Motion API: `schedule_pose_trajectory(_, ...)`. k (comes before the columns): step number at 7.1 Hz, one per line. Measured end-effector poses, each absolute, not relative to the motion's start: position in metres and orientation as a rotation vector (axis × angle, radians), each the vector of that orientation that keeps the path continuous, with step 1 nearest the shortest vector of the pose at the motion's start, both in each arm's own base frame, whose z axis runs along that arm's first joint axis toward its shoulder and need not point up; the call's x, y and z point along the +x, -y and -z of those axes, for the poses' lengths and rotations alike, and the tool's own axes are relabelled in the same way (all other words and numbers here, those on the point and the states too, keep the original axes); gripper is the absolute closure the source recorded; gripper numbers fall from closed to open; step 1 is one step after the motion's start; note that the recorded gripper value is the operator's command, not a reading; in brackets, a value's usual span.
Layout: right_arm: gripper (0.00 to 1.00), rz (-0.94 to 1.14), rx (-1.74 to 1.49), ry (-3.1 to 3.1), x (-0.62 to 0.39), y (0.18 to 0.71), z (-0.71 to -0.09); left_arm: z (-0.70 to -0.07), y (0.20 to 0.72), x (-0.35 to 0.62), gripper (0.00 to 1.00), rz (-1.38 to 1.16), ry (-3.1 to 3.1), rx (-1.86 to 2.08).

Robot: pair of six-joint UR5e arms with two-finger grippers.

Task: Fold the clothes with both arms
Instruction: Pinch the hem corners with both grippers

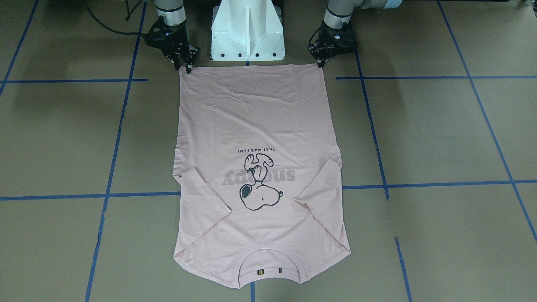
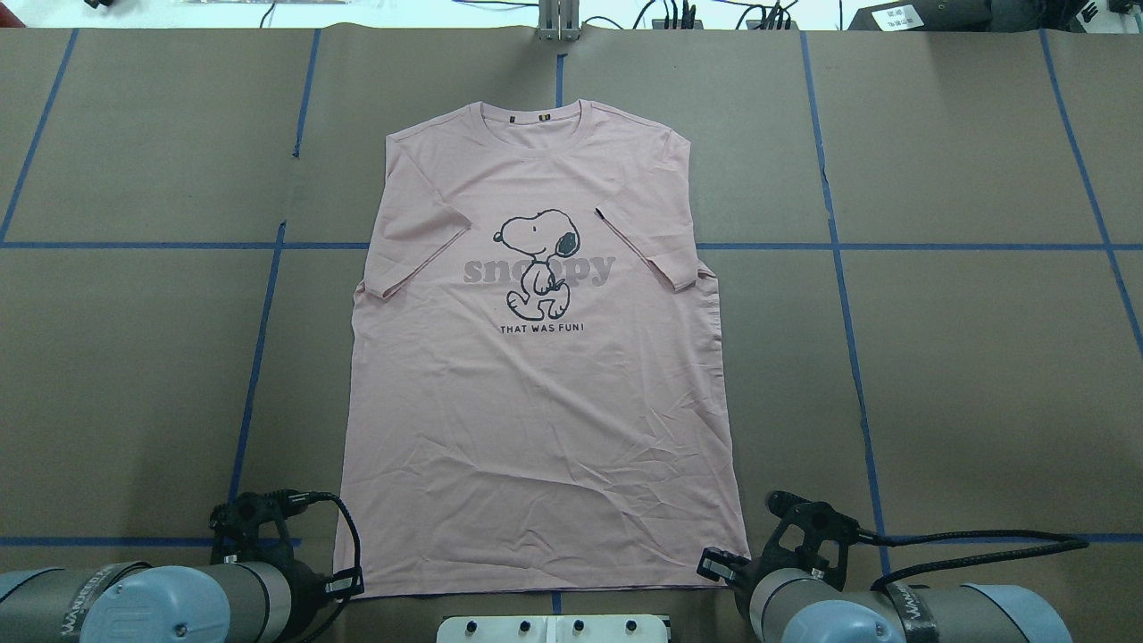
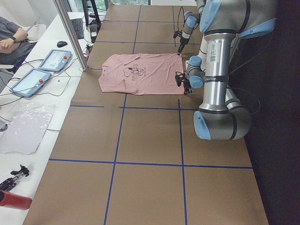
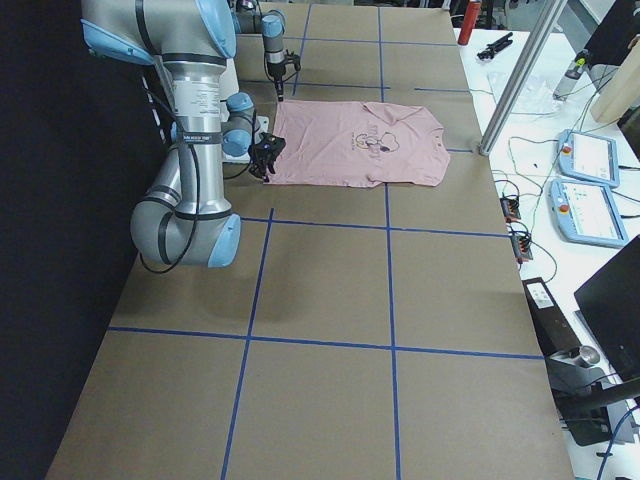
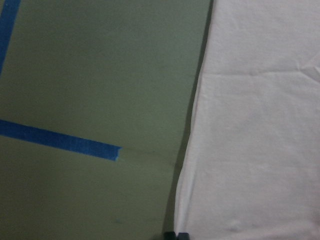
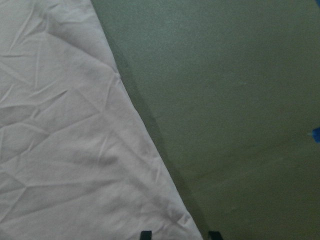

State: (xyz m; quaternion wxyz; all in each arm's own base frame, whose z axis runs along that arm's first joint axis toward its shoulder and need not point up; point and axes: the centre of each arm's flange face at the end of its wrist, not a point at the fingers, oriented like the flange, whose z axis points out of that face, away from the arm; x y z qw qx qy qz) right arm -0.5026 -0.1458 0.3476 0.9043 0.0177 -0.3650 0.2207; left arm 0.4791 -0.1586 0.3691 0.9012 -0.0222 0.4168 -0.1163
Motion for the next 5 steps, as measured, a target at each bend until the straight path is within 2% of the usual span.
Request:
schedule_pose_trajectory(3,0.54,-0.449,0.036,0.743,-0.5061,0.1412,-0.3507,-0.3686,0.1584,0.4792,1.00,0.240,-0.863,-0.046)
schedule_pose_trajectory(4,0.82,-0.448,0.035,0.743,-0.5067,0.1401,-0.3505,-0.3684,0.1583,0.4790,1.00,0.240,-0.864,-0.046)
schedule_pose_trajectory(5,1.00,-0.449,0.034,0.745,-0.5072,0.1398,-0.3500,-0.3685,0.1584,0.4788,1.00,0.240,-0.863,-0.046)
